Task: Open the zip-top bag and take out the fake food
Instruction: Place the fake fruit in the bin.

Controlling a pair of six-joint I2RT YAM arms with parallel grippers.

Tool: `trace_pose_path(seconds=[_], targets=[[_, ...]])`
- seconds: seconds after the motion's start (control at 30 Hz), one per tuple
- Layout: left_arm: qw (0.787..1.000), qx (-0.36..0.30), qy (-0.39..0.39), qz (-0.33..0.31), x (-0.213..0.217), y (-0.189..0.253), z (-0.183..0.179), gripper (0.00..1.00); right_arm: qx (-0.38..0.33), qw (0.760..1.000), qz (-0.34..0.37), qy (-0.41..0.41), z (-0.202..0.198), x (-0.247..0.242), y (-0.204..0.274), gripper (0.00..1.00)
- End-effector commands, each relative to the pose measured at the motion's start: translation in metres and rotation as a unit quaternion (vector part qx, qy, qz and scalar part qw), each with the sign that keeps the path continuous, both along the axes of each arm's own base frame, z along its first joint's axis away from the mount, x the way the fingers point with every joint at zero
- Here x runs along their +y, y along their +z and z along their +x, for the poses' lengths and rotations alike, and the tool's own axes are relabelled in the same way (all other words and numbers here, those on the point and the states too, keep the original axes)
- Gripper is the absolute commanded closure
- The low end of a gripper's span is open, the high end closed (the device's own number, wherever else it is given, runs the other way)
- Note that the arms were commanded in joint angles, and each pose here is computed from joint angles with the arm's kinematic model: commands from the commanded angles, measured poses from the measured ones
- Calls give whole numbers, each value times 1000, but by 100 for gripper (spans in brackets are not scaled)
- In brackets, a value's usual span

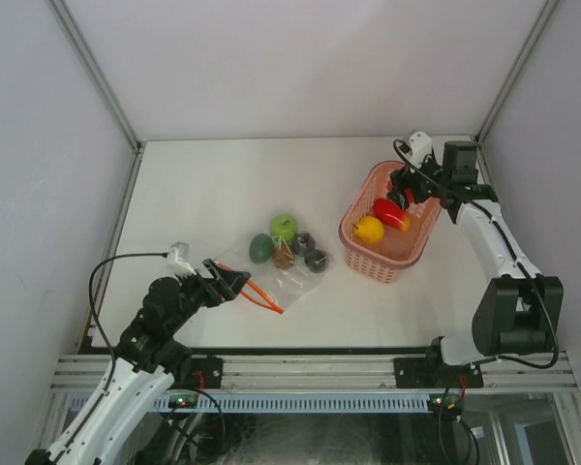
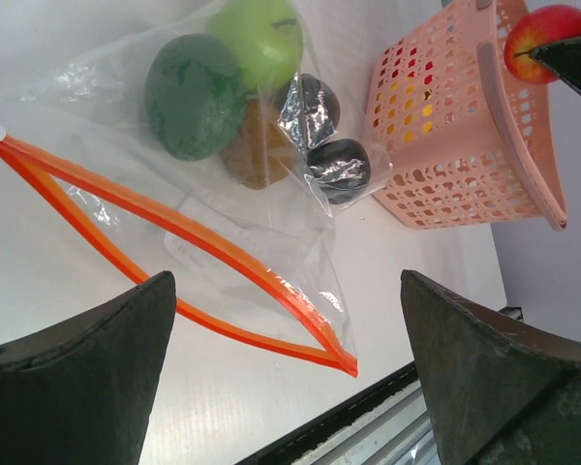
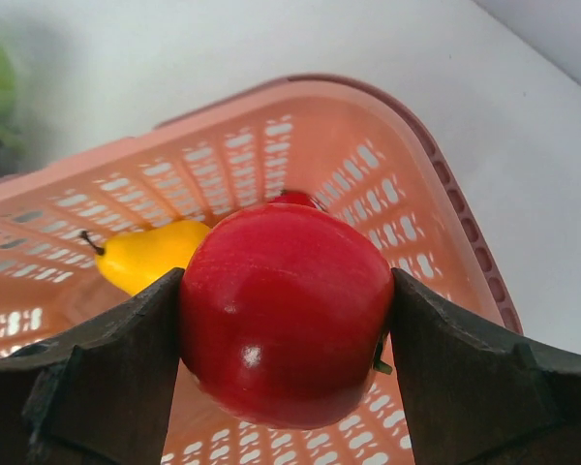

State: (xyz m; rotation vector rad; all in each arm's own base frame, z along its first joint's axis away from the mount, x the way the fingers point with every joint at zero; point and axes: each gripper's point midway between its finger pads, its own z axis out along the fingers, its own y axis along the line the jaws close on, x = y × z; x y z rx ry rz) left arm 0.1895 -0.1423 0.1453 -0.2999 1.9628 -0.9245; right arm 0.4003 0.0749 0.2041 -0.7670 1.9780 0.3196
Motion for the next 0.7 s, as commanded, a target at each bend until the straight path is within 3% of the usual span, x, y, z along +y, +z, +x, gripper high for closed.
trace_pose_path(seconds=[0.0,0.27,0.47,0.67], targets=[[1000,-22,8,4,5,16,2,0,-17,997,-52,-53,20,-16,-5,77],[1000,-8,0,-5,0,5,1,1,3,991,-107,-76,27,-17,-36,63],[1000,6,3,-9,-1,-2,1,3,11,989,-118,-86,28,-22,-43,31],[1000,12,-2,-14,-3,-4,0,6,14,988,-124,-91,28,-25,-46,8]])
